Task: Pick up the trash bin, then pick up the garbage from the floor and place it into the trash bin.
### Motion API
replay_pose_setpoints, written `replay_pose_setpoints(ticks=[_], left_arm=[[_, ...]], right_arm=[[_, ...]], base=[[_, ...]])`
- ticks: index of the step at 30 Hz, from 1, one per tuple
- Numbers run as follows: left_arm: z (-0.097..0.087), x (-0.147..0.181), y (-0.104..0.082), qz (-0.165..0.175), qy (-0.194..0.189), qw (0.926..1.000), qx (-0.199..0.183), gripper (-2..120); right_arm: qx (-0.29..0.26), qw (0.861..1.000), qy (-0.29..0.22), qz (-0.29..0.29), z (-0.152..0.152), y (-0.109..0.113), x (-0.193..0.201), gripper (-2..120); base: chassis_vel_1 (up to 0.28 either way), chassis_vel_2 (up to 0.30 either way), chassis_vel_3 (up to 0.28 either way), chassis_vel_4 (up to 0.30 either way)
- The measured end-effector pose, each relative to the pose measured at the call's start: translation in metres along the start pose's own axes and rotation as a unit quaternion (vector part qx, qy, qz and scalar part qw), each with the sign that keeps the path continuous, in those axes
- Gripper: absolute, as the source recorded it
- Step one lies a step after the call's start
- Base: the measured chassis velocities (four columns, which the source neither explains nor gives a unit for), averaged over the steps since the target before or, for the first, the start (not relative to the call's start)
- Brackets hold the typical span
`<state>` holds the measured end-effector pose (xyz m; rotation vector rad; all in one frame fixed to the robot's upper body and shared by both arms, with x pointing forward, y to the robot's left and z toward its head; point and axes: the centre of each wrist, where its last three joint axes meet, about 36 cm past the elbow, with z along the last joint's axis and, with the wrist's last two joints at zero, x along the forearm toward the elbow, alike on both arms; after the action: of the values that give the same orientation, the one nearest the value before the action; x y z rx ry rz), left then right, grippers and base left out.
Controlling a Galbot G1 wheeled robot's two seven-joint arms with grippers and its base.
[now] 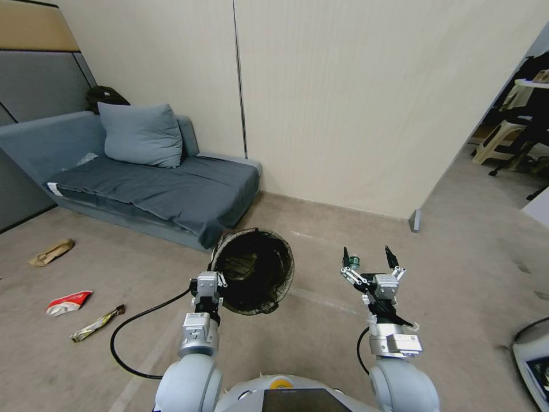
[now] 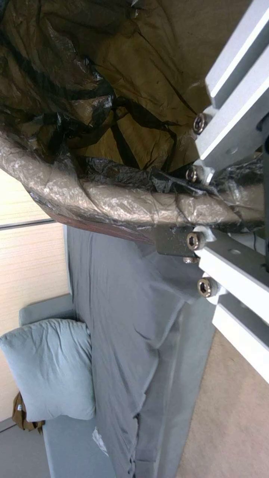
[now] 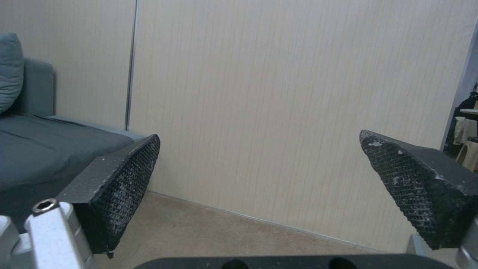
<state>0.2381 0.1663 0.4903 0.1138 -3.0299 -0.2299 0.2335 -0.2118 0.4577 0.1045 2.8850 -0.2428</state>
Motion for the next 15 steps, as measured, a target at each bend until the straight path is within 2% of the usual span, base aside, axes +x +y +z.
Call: replay_pose_setpoints(ticks=[15], left_arm=[[0.0017,-0.001,-0.0003,-0.002,-0.001,1.0,-0.002,0]], right_arm=[[-0.001,1.0,0.002,0.0,0.0019,0.0001,0.0001,100]], base=[[-0.081,0.087,0.076,-0.094]])
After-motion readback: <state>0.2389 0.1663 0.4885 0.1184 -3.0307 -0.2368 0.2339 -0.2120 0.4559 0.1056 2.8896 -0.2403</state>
